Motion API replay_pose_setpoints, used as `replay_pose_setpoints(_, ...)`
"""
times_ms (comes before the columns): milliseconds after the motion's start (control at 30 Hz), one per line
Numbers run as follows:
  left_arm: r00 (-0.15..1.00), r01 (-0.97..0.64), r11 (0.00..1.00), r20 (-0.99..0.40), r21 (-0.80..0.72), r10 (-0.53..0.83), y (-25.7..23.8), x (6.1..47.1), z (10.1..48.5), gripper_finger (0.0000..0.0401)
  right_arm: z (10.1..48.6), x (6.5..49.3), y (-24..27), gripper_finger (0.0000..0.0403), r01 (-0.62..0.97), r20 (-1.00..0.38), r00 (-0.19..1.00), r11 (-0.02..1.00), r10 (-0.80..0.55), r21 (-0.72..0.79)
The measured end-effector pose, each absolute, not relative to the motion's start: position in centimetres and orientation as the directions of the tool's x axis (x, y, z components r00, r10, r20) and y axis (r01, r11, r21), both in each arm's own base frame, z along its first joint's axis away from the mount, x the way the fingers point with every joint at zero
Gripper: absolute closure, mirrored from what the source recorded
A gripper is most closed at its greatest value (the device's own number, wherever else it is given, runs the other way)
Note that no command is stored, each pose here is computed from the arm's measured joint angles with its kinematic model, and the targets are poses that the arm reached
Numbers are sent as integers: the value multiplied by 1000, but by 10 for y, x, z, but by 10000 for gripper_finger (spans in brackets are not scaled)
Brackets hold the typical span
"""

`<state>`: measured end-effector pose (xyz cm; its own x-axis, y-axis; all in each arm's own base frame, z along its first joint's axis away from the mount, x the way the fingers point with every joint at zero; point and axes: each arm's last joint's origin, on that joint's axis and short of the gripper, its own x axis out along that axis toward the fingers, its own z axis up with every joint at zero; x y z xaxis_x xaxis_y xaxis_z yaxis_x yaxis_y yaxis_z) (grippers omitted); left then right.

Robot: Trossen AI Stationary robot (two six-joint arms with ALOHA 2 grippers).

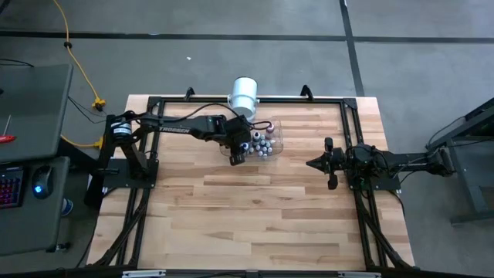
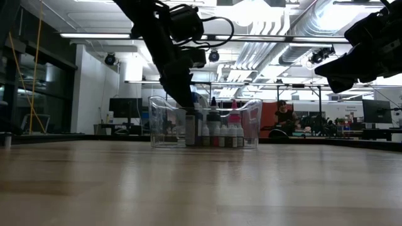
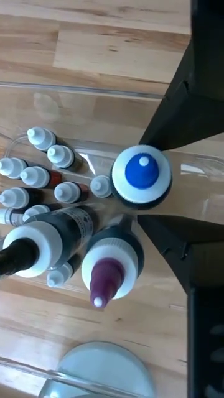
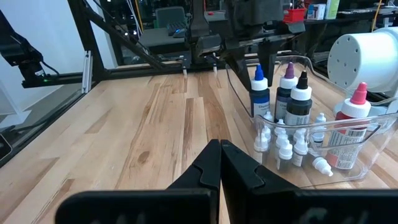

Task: Pick & Place food coloring
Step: Put the large blue food coloring bottle into the transparent bin, then return to Home Position

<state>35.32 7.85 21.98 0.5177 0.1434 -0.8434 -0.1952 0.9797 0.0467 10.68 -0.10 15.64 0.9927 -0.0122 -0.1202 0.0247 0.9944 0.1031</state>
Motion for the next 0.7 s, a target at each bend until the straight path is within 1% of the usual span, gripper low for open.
replay_pose_setpoints(167, 515, -199, 978, -843, 57, 154, 79, 353, 220, 201, 157, 107, -1, 402, 25, -120, 993, 994, -12, 103)
replay_pose_setpoints(367, 527, -221, 970, -826, 97, 202, 79, 346, 235, 172, 157, 107, -1, 402, 25, -120, 993, 994, -12, 103)
replay_pose_setpoints(500, 542, -233, 966, -810, 111, 224, 78, 340, 247, 167, 157, 107, -1, 402, 25, -120, 993, 994, -12, 103)
replay_pose_setpoints(700, 574, -229, 968, -789, 103, 220, 73, 326, 269, 167, 157, 107, -1, 402, 25, -119, 993, 994, -12, 103)
